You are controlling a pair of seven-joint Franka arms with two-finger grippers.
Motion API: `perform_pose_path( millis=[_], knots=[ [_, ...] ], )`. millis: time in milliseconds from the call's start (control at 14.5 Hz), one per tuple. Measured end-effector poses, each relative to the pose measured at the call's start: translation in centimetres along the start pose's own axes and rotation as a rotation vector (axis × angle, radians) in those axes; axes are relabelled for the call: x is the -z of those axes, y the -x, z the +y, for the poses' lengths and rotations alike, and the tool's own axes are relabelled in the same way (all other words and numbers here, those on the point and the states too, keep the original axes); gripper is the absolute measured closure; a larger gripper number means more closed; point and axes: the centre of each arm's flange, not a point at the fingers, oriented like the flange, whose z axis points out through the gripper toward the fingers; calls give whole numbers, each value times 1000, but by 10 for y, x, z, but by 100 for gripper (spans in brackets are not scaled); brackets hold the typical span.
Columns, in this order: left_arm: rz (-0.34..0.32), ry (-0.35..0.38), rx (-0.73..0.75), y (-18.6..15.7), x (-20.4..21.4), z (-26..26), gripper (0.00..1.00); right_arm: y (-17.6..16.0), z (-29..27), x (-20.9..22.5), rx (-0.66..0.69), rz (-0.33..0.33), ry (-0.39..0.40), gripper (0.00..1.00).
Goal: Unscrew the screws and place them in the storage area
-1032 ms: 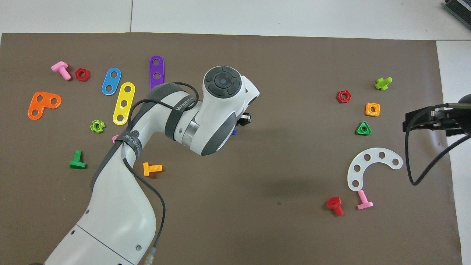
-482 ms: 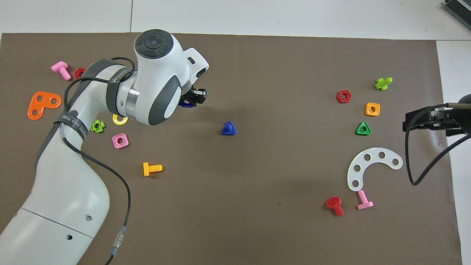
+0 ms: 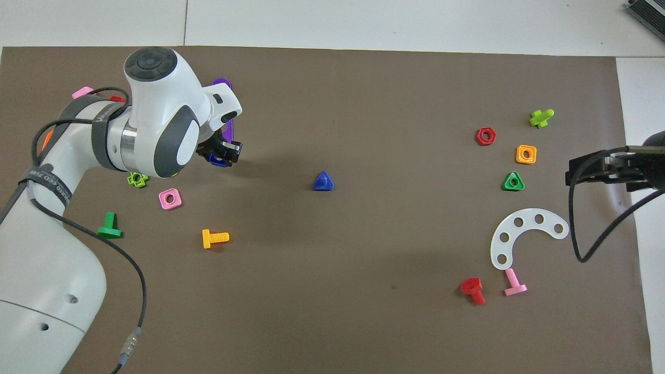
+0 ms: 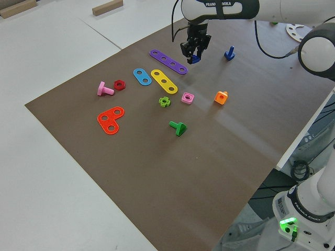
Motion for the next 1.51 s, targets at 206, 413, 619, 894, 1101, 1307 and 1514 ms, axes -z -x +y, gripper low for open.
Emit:
perform_pose_path(
  millis=[206, 413, 619, 894, 1101, 1307, 1514],
  knots=[
    [-9, 3, -34, 16, -20, -15, 53, -7, -34, -8, 43, 63, -41, 0],
    [23, 1, -39, 27, -41, -22, 53, -11, -118, -40, 15, 88, -64, 0],
    [45, -2, -42, 32, -44, -22, 28, -9, -224, -89, -27, 125, -91, 0],
    [101, -5, -24, 37, -11, -35, 0, 2, -329, -164, -21, 175, -133, 0],
    [159, -6, 25, 51, 36, -67, 0, 2, -365, -215, 20, 186, -132, 0],
    [178, -5, 86, 81, 85, -107, 0, 2, -395, -268, 75, 200, -102, 0],
    [175, -3, 129, 117, 129, -127, 0, 1, -404, -302, 97, 202, -85, 0]
  ],
)
